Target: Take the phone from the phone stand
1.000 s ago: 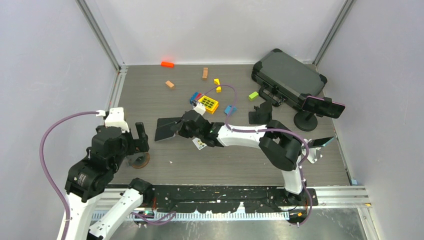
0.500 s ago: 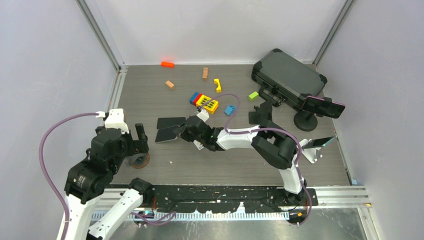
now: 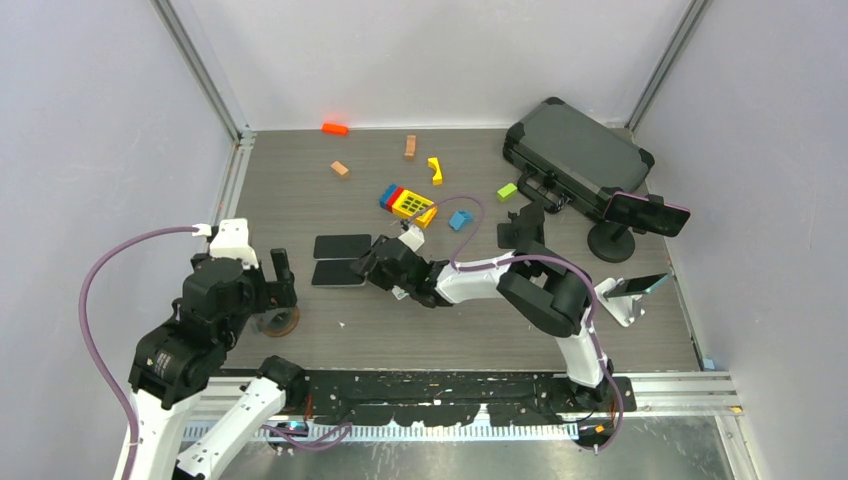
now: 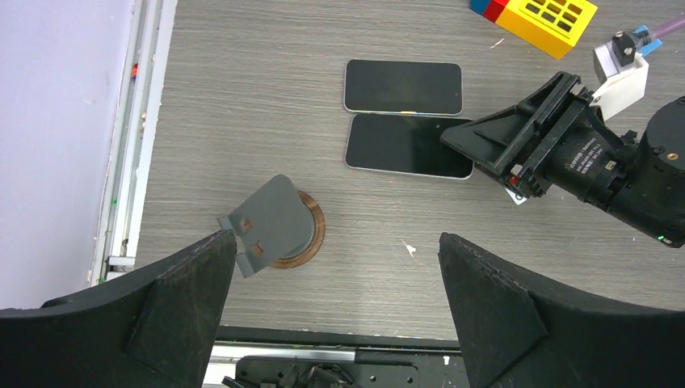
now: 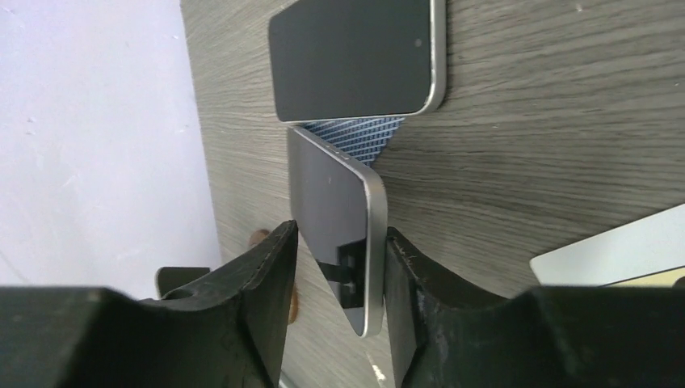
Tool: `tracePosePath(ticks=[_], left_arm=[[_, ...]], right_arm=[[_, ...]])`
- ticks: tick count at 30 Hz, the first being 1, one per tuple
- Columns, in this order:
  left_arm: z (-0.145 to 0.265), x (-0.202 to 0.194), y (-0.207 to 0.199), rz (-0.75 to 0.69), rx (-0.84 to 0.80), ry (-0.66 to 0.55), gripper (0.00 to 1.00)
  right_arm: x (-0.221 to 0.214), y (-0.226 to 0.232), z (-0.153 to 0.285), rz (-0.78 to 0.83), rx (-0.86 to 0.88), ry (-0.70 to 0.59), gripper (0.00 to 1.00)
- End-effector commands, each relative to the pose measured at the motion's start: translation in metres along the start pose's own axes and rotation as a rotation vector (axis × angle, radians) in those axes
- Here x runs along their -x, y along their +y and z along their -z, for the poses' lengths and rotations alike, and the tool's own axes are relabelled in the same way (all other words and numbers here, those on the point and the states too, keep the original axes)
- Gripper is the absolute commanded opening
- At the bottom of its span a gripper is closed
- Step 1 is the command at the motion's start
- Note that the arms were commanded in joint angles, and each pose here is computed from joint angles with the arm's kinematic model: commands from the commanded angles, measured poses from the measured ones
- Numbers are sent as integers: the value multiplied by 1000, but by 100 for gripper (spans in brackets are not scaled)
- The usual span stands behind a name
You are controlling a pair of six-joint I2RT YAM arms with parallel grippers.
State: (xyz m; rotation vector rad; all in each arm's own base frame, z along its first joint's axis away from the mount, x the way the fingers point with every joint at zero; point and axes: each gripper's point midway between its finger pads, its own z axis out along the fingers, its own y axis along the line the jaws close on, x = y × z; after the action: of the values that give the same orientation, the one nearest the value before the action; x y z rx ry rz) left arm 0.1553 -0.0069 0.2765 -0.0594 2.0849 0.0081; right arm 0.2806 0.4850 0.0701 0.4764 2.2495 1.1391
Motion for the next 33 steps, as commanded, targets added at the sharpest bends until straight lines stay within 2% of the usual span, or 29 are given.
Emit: tracePosePath(ticks=[1,4,12,21,29,33], left_arm=[[0,5,1,0,7,-25,100],[0,5,1,-1,6,-24,100],[0,5,1,-2,6,-25,100],[0,5,1,-2,6,-25,100],[0,4,2,-2,9,-26,100],[0,4,2,-3,9,-25,100]], right_arm=[[3,-2,-5,21,3,-39,51],[1,-8,-6,46,-33,-28,57],[0,-6,-5,111,-93,-3,62],[0,0,-4,210,-150,22,72],[6,9,0,276,-156,22,74],[23,11,8,355,-212,-23,73]])
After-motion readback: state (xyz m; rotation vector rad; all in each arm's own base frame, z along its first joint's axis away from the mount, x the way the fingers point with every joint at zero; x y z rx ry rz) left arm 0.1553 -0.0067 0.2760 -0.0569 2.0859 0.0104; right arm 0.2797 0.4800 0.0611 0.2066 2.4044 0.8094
